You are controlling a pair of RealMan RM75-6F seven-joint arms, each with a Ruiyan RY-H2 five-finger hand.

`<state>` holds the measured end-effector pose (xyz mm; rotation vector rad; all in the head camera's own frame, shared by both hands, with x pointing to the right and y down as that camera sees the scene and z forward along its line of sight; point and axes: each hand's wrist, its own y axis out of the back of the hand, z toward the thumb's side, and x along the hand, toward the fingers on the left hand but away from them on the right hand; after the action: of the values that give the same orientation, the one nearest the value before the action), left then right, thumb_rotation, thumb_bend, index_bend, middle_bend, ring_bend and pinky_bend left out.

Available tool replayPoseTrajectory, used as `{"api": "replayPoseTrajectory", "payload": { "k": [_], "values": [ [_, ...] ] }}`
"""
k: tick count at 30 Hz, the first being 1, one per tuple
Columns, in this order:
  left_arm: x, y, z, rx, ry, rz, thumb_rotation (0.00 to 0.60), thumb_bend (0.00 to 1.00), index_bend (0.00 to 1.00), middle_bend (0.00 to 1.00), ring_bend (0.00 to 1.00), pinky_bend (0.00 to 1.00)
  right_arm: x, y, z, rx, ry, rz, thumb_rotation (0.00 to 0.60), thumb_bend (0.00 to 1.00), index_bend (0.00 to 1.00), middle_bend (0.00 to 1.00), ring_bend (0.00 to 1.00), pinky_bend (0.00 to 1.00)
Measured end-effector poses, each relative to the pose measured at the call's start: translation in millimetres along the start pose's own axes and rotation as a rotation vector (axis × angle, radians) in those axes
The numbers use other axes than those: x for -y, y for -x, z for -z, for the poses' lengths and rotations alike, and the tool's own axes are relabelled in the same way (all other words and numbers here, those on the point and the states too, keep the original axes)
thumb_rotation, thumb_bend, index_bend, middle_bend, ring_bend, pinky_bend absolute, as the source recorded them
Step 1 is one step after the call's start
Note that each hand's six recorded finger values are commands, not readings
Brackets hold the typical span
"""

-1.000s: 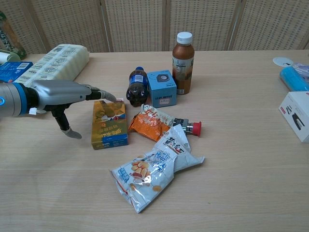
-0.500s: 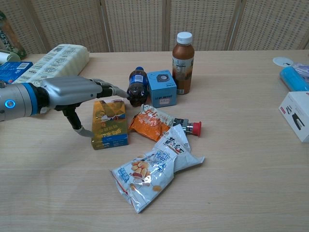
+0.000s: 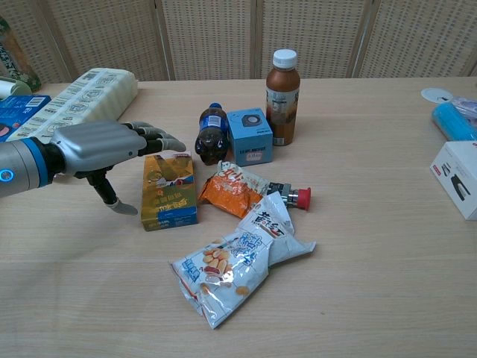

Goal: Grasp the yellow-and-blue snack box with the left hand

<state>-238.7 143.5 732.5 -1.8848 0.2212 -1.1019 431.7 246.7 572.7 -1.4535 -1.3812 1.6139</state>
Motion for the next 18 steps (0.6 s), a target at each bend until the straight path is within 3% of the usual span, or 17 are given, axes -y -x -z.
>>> {"api": "replayPoseTrajectory", "payload": {
  "k": [11, 18],
  "values": [
    [11, -2, -4, 0.013, -0.107, -0.041, 0.516, 0.2, 0.0, 0.0, 0.0, 0.0, 6, -1, 5, 0.012, 0.036, -0.017, 0.524, 0.17, 0.0, 0.0, 0.0, 0.0],
    [13, -16, -26, 0.03, -0.146, -0.085, 0.519, 0.2, 0.0, 0.0, 0.0, 0.0, 8, -3, 17, 0.034, 0.055, -0.018, 0.524, 0.17, 0.0, 0.0, 0.0, 0.0]
  ]
}}
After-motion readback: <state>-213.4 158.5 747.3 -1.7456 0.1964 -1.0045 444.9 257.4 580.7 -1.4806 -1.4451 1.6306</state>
